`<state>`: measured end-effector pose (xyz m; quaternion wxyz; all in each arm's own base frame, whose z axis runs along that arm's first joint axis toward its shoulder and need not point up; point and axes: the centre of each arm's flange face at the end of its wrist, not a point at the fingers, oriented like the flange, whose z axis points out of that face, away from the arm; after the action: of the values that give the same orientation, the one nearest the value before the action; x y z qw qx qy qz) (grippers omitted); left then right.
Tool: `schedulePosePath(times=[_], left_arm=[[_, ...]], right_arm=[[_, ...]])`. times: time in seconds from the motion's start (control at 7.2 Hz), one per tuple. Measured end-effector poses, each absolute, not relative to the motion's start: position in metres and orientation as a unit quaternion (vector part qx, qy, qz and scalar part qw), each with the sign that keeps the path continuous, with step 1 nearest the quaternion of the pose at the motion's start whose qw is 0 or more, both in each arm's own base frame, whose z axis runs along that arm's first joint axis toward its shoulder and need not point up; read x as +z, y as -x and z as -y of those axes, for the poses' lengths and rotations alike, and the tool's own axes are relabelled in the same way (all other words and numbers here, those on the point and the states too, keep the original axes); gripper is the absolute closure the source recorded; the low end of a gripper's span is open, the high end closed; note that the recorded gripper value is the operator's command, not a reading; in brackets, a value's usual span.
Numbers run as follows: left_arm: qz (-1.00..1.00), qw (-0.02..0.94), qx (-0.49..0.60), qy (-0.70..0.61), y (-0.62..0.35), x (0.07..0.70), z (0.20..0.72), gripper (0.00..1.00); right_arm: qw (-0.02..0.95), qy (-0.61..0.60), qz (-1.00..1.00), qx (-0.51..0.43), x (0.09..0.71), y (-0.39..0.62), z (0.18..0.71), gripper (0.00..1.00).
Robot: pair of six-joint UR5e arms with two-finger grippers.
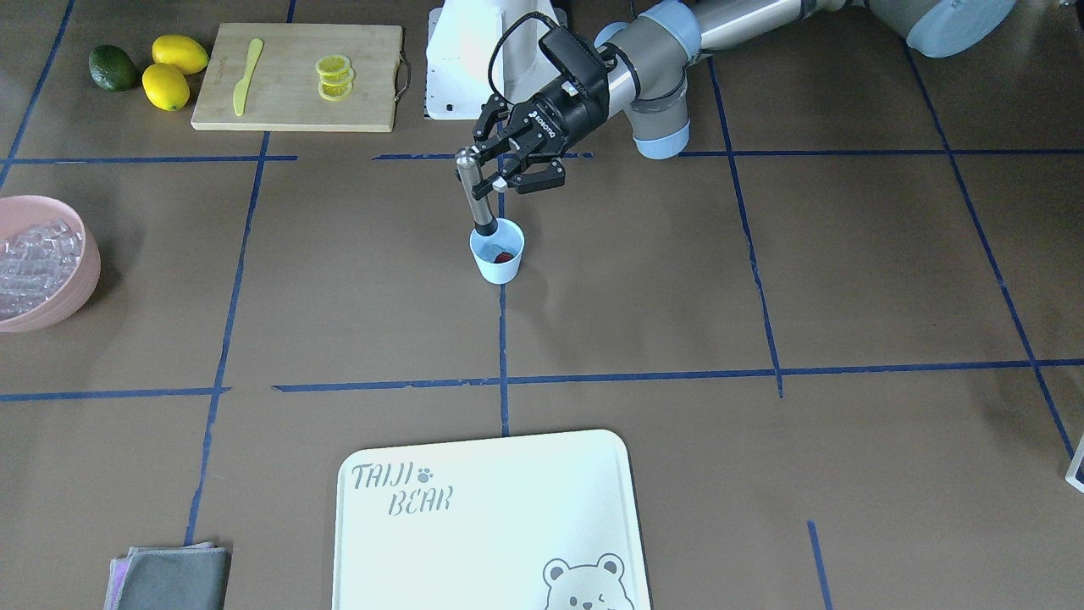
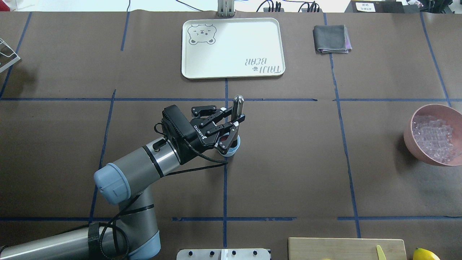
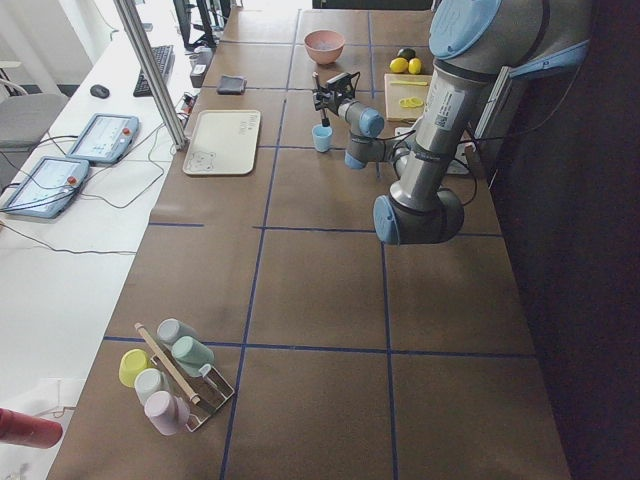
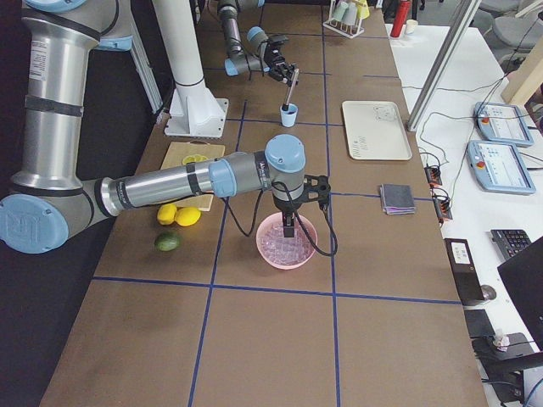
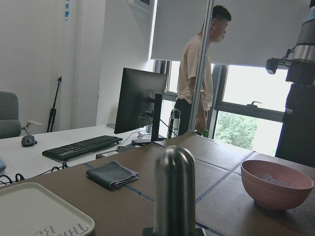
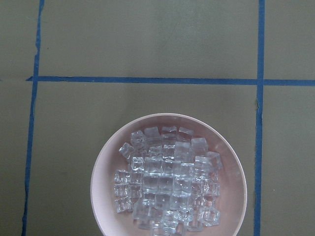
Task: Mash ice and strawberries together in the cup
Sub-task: 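Lower the muddler into the cup and press down on the contents, then lift the muddler out of the cup and carry it back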
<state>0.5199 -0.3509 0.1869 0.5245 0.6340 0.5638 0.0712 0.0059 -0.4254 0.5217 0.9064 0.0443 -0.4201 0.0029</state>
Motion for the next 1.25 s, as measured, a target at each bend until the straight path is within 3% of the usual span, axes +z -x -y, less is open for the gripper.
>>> schedulePosePath(times=[0.69, 1.25], left_arm=[[-0.529, 0.595, 0.071, -0.602, -0.492, 0.145, 0.362, 1.00], [-0.447, 0.713, 0.026, -0.540, -0.442, 0.158, 0.442, 1.00]], right_arm=[[0.906, -0.045, 0.421, 0.003, 0.521, -0.006, 0.427, 0.00], [0.908, -0.044, 0.416, -0.008, 0.536, -0.012, 0.421, 0.00]])
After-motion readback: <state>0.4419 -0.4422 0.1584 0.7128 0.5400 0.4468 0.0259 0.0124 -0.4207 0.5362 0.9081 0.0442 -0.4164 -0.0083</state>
